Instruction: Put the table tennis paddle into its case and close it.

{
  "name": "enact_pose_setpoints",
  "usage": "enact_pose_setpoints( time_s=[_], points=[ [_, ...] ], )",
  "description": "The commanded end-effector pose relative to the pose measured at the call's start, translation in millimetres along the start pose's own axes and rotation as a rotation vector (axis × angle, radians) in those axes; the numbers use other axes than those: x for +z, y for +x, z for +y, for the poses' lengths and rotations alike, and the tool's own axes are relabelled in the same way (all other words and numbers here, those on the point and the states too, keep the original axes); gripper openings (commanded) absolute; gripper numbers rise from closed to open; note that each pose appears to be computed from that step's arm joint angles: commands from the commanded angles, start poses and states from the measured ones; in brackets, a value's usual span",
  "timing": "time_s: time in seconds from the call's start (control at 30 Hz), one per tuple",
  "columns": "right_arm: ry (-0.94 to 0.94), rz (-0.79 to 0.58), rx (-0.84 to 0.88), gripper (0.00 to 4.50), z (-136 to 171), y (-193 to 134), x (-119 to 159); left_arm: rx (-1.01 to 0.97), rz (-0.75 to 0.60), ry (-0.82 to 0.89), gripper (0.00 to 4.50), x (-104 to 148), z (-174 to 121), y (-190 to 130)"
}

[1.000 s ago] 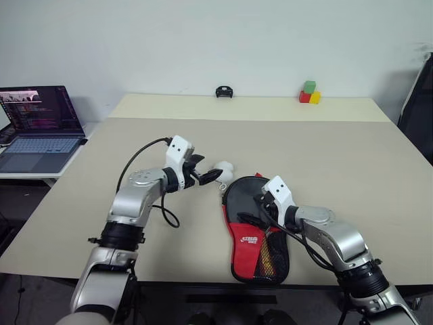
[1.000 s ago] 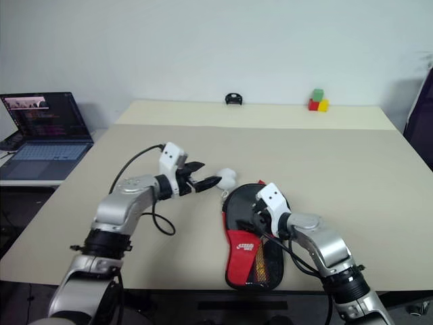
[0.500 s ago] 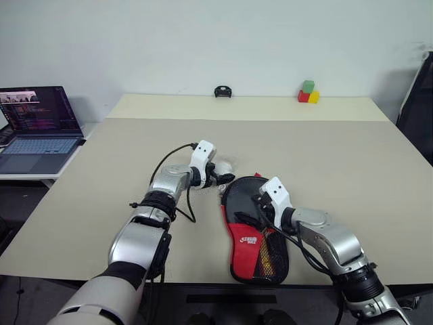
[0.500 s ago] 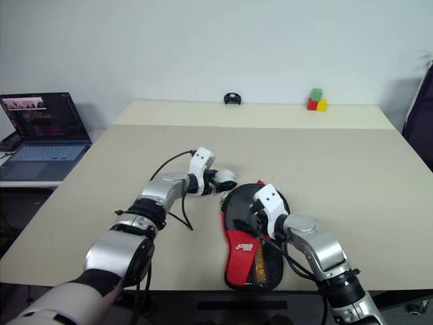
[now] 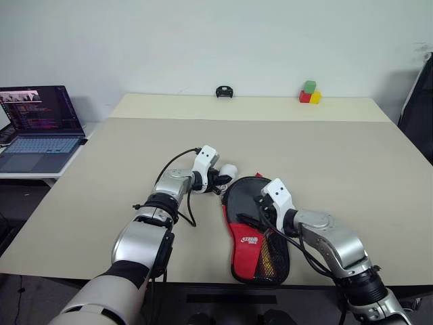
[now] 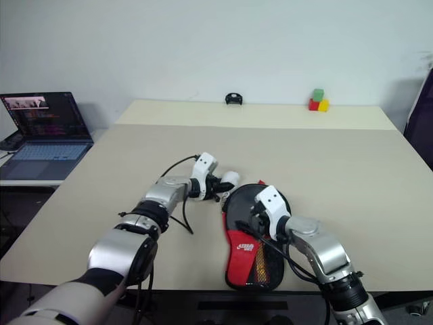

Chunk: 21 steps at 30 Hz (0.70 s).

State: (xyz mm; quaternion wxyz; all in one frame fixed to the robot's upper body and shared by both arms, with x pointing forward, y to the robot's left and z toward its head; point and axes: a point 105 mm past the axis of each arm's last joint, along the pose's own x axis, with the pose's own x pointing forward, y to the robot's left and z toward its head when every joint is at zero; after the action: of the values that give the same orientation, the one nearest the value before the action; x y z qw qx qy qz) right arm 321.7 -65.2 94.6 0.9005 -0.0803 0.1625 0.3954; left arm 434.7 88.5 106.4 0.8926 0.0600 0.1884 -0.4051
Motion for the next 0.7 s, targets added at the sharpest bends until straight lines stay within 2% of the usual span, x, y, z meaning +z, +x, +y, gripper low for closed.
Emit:
enact_pose_setpoints(
  time_s=[0.03, 0.23, 0.7],
  points=[
    [0.037, 0.117, -0.001, 4.5, -0.9, -4.0, -28.1, -0.02, -0.041, 0.049, 0.34, 12.2, -1.0, -3.6],
    [0.043, 0.179, 0.035, 4.5, 7.4, -1.7, -43.8, -0.008, -0.072, 0.141, 0.32, 33.9, -1.9, -3.5],
    [0.071, 0.27, 0.015, 4.5, 7.0, 3.0, -72.0, 0.037, -0.036, 0.311, 0.32, 55.5, -13.9, 16.6]
  ],
)
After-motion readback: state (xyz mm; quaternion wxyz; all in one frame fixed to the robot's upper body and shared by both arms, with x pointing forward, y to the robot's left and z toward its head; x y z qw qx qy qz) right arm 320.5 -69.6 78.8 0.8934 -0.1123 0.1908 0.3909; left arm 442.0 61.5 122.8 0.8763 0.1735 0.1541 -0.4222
